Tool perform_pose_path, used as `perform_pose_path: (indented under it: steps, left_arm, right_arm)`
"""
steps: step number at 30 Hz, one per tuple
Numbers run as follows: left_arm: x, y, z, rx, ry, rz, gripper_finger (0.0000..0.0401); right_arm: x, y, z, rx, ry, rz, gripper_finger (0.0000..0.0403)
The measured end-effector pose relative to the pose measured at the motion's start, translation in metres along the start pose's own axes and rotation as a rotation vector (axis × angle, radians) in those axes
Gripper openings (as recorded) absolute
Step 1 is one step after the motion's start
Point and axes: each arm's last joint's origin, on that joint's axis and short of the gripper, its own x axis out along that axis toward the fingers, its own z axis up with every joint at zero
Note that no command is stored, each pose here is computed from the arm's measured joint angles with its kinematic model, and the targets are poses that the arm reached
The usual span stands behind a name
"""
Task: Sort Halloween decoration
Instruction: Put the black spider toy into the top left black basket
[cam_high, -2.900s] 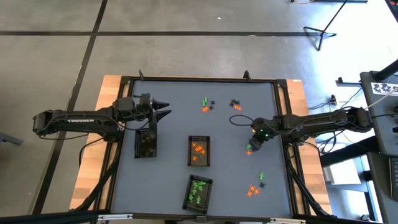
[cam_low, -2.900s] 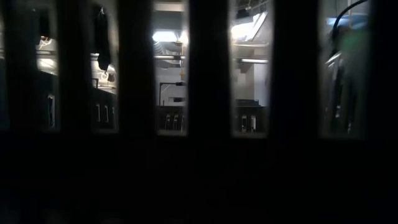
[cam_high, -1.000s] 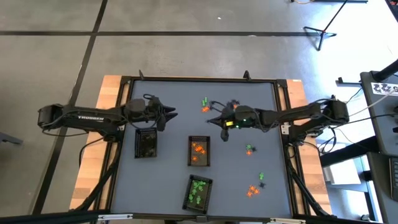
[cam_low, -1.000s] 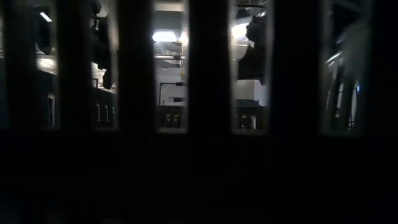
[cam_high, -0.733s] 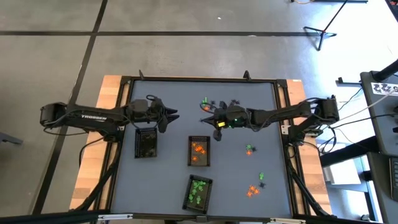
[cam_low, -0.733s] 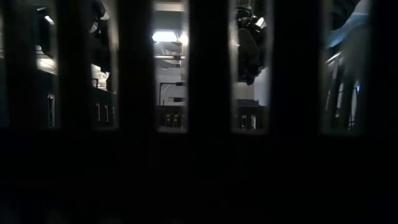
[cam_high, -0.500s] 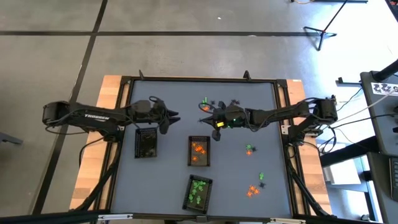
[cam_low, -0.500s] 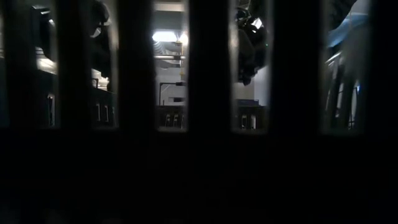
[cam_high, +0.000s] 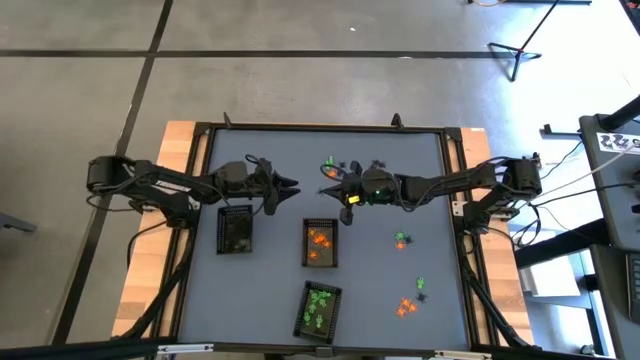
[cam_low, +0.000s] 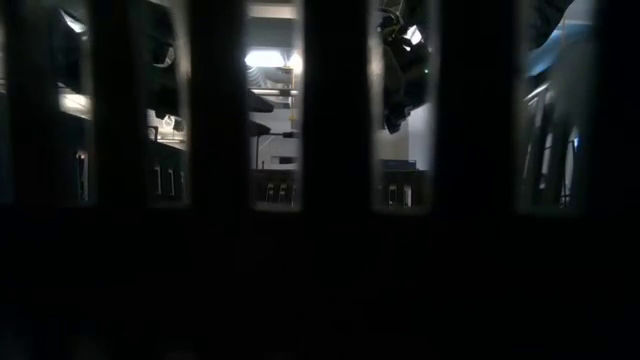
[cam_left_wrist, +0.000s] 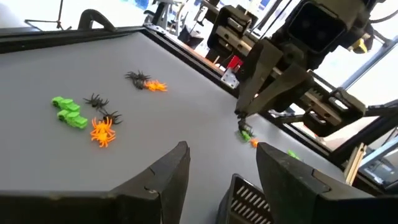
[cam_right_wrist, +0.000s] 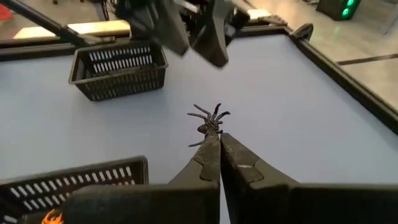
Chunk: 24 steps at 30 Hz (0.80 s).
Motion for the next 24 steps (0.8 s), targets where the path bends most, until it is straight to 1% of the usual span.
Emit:
perform_pose_path:
  steps: [7, 12, 16, 19, 24]
  left_arm:
    - [0.008, 0.001, -0.001, 0.004, -0.064, -0.039, 0.0179]
    - [0.009, 0.001, 0.000, 0.006, -0.074, -0.045, 0.0179]
    - [0.012, -0.004, 0.004, 0.029, -0.087, -0.061, 0.0179]
    - [0.014, -0.009, 0.006, 0.050, -0.095, -0.076, 0.0179]
    - [0.015, -0.012, 0.006, 0.070, -0.107, -0.058, 0.0179]
  right_arm:
    - [0.000, 0.000, 0.005, 0.005, -0.054, 0.001, 0.0000]
    - [0.000, -0.001, 0.007, 0.000, -0.070, -0.042, 0.0000]
    - [0.000, -0.001, 0.008, -0.007, -0.081, -0.050, 0.0000]
    - [0.000, -0.001, 0.010, -0.004, -0.116, -0.049, 0.0000]
    - [0.006, -0.001, 0.008, -0.005, -0.126, -0.048, 0.0000]
